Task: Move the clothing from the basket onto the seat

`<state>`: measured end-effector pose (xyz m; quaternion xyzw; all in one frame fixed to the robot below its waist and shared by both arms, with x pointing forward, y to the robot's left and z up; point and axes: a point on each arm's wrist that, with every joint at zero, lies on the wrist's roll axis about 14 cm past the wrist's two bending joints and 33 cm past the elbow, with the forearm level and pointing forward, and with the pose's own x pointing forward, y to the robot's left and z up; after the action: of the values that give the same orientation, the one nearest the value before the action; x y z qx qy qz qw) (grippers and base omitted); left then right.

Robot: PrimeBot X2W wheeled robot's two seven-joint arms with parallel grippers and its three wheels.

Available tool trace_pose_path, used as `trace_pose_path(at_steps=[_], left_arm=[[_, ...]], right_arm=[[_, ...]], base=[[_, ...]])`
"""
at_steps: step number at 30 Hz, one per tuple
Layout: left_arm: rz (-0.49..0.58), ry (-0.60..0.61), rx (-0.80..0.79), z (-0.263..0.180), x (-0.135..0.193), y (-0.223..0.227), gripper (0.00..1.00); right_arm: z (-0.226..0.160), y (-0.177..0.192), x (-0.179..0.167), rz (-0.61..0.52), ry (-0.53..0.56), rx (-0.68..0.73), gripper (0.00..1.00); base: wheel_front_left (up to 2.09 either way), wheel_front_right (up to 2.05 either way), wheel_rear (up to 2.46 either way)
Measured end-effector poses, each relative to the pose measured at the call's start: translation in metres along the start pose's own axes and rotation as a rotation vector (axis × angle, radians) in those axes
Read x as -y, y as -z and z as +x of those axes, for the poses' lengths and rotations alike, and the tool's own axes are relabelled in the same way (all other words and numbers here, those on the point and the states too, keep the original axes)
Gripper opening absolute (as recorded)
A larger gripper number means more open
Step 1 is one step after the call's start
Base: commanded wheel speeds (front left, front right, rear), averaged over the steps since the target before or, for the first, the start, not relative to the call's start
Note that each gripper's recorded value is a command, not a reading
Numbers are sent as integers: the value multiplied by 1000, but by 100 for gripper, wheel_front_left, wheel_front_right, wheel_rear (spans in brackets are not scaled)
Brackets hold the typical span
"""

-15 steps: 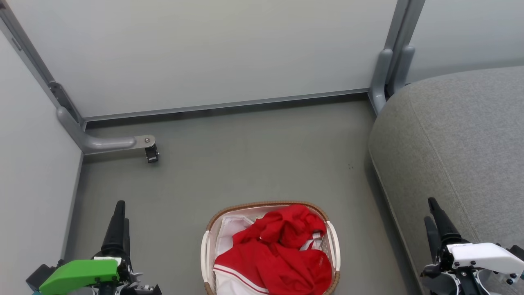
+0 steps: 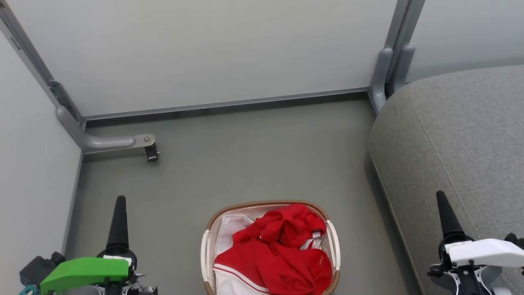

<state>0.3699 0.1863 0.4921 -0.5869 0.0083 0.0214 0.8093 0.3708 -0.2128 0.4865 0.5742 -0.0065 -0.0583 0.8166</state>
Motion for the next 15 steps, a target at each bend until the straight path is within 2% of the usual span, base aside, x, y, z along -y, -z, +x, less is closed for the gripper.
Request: trace_pose_path(at_steps=[15], left_arm=[[278,12,-9,-3,7,9,100]], right_arm=[[-2,-1,-14,-303,-54,16,100]], base=[[0,0,0]])
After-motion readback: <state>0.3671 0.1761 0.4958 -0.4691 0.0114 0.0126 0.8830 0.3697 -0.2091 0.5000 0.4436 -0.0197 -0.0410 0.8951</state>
